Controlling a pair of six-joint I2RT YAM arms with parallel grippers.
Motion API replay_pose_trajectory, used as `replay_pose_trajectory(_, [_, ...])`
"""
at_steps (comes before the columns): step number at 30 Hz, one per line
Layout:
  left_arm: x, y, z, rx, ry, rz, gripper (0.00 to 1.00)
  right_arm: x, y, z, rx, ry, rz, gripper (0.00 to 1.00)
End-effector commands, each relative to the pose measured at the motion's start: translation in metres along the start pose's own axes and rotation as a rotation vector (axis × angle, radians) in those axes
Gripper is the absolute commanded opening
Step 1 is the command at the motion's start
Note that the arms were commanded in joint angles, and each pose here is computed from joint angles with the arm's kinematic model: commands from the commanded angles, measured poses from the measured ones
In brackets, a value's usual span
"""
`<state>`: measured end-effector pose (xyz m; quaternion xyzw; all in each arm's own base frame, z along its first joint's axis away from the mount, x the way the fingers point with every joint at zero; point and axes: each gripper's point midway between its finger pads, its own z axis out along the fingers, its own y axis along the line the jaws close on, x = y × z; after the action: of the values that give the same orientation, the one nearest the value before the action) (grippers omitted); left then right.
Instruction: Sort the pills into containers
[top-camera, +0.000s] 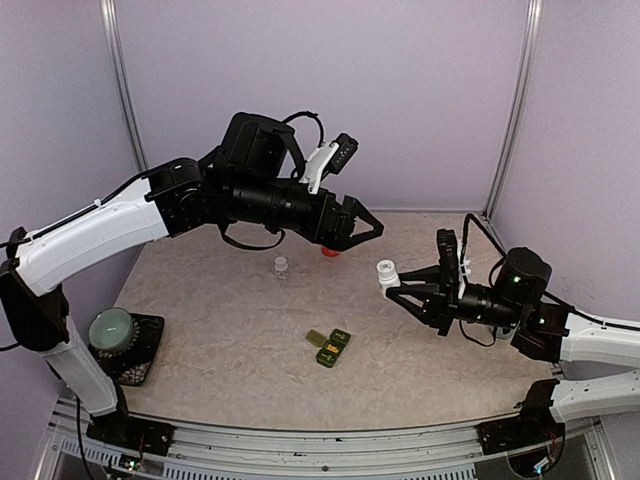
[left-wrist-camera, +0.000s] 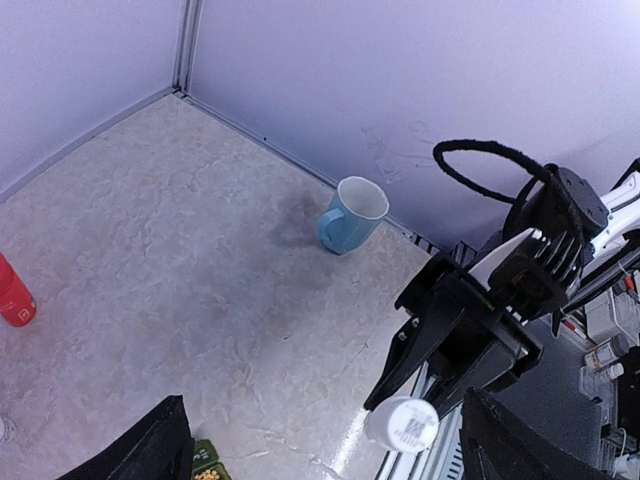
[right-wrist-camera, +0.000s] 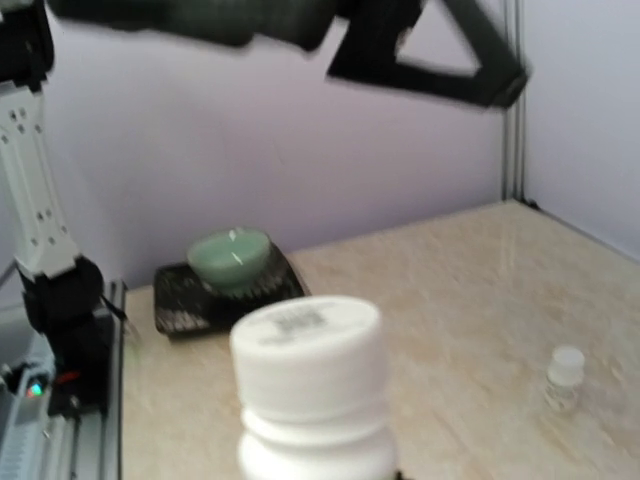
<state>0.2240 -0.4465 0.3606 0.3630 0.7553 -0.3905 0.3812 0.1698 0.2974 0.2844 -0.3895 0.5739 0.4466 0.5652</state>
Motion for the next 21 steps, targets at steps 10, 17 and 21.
replay_pose_trajectory(10, [0.026,-0.018,0.032,-0.042,0.149,-0.002,0.79,-0.006,-0.009,-0.001,0.055,0.022,-0.039,0.15])
replay_pose_trajectory(17, [0.032,-0.018,0.037,-0.036,0.175,-0.013,0.71,-0.01,-0.009,-0.002,0.057,0.014,-0.042,0.15])
replay_pose_trajectory(21, [0.036,-0.022,0.041,-0.02,0.195,-0.011,0.65,-0.01,-0.009,0.0,0.051,0.016,-0.041,0.15])
